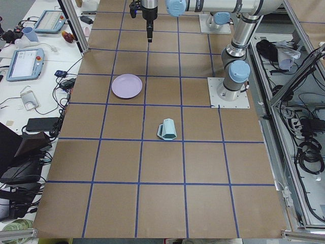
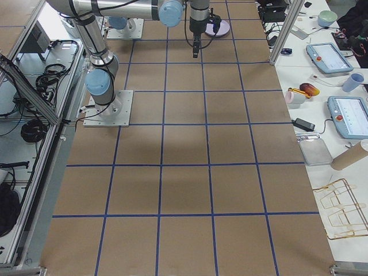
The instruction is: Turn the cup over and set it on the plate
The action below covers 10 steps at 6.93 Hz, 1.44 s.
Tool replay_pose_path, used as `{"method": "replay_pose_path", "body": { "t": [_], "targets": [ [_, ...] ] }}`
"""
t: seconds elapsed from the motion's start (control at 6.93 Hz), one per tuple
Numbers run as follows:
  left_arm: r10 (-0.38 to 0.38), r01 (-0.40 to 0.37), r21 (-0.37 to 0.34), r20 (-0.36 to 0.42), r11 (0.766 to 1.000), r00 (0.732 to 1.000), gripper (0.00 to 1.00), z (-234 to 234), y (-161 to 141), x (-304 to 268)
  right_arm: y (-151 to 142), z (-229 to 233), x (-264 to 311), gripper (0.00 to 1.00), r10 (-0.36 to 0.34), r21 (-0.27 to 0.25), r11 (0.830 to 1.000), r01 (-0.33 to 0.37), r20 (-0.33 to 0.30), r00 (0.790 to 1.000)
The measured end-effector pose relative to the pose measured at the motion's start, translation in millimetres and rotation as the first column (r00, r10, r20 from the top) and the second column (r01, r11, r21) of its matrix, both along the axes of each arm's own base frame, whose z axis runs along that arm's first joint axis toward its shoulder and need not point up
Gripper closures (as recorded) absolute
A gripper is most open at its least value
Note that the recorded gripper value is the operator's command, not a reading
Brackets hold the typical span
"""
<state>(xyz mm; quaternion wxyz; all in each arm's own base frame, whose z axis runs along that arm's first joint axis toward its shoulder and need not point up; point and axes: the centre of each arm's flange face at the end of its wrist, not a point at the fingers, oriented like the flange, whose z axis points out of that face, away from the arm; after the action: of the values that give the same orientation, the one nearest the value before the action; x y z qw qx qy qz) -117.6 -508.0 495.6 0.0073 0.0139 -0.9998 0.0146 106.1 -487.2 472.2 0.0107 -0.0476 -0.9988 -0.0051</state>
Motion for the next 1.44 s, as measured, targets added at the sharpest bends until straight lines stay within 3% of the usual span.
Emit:
{"method": "replay_pose_path", "body": {
  "t": [1.44],
  "targets": [
    [0.000, 0.001, 0.033, -0.025, 0.999, 1.000, 0.00, -14.6, 12.5, -3.7, 0.0, 0.0, 0.0, 0.00, 0.000, 0.000, 1.000, 0.000, 0.000, 1.000]
  ]
}}
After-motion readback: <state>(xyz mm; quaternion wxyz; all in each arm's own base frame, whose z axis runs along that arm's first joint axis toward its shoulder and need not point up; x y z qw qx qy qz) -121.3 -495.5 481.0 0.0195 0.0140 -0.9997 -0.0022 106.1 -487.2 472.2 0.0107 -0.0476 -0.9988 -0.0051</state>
